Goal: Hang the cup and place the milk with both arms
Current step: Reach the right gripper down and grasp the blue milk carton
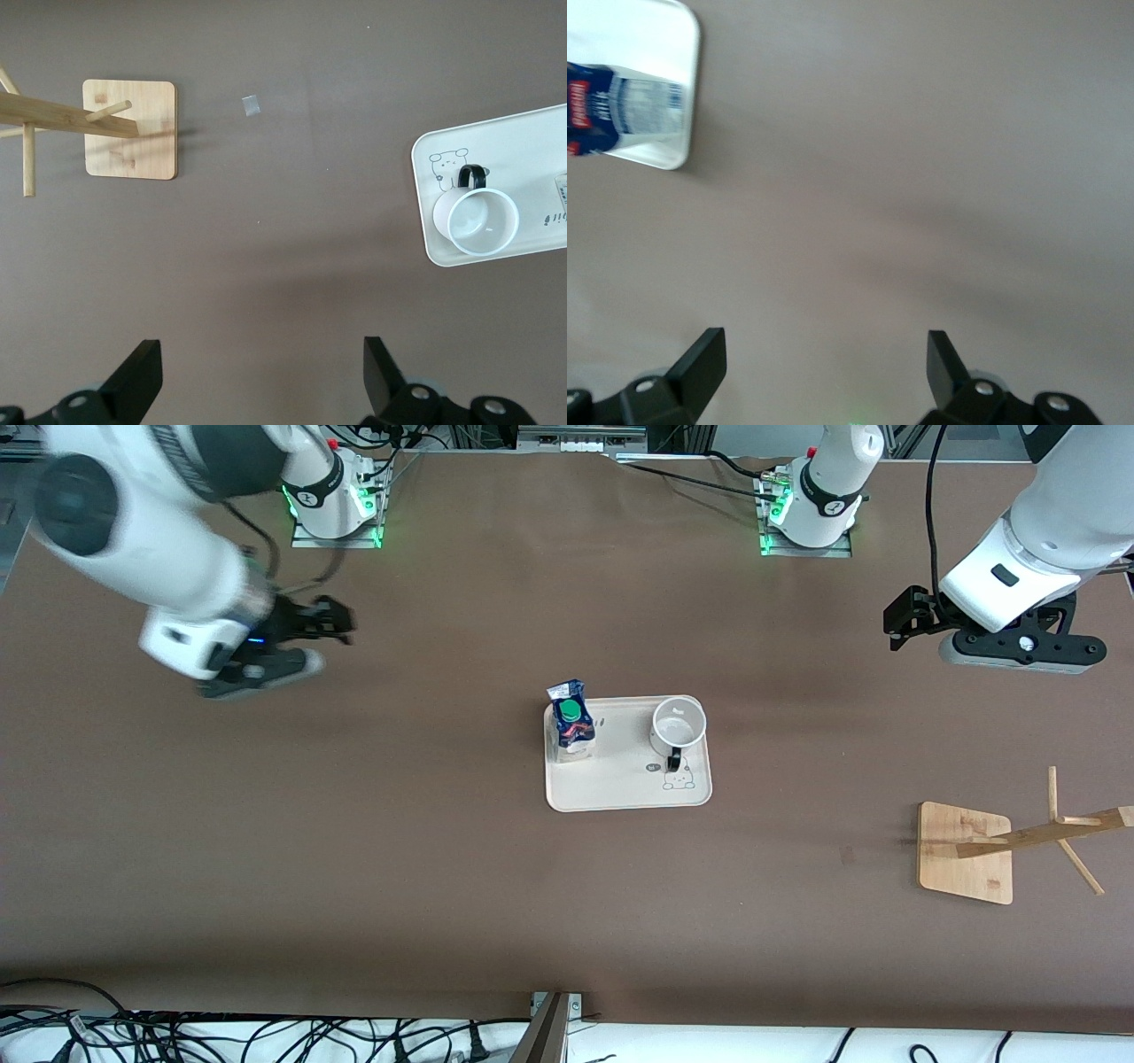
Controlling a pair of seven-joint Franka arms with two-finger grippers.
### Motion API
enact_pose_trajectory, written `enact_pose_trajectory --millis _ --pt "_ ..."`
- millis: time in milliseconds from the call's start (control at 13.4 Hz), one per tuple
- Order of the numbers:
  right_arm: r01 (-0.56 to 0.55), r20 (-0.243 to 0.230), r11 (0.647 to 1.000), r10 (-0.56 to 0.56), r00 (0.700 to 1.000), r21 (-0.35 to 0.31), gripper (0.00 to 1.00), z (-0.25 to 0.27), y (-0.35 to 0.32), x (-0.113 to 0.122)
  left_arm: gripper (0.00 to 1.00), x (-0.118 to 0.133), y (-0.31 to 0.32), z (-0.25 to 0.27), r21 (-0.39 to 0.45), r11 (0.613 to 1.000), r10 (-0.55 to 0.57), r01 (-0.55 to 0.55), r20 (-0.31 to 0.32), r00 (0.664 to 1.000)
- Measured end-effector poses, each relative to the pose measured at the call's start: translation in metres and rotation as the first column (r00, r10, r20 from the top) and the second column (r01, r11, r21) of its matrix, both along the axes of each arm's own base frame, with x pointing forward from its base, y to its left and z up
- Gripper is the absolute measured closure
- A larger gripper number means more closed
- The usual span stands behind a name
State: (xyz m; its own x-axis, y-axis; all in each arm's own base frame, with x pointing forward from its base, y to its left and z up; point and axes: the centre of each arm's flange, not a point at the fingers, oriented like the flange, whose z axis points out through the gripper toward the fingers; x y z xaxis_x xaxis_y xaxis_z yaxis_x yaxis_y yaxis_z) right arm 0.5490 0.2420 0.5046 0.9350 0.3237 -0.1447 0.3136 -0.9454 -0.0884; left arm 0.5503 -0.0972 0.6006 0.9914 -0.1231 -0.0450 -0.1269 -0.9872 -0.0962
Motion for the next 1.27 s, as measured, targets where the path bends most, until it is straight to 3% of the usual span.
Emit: enact_pose_trajectory --millis 224,522,745,1267 --pt "0.002 0.016 1.000 -0.002 1.000 0.001 0.00 -0.033 0.100 -0.004 0.00 0.000 -0.001 0.000 0.000 1.000 -0.003 0.003 -0.001 1.000" --pt "0.049 0.071 0.998 -0.052 0.996 0.039 0.00 -0.060 0.225 -0.016 0.00 -0.002 -0.001 -0.001 0.002 1.000 -0.002 0.002 -0.012 1.000" --pt "0.033 0.114 0.998 -0.039 0.993 0.053 0.00 -0.091 0.257 -0.014 0.00 -0.002 -0.001 -0.001 0.003 1.000 -0.002 0.002 -0.015 1.000" --pt "0.006 0.166 1.000 -0.002 0.986 -0.025 0.00 -0.156 0.294 -0.030 0.00 -0.002 -0.001 -0.001 0.003 1.000 -0.001 0.001 -0.017 1.000"
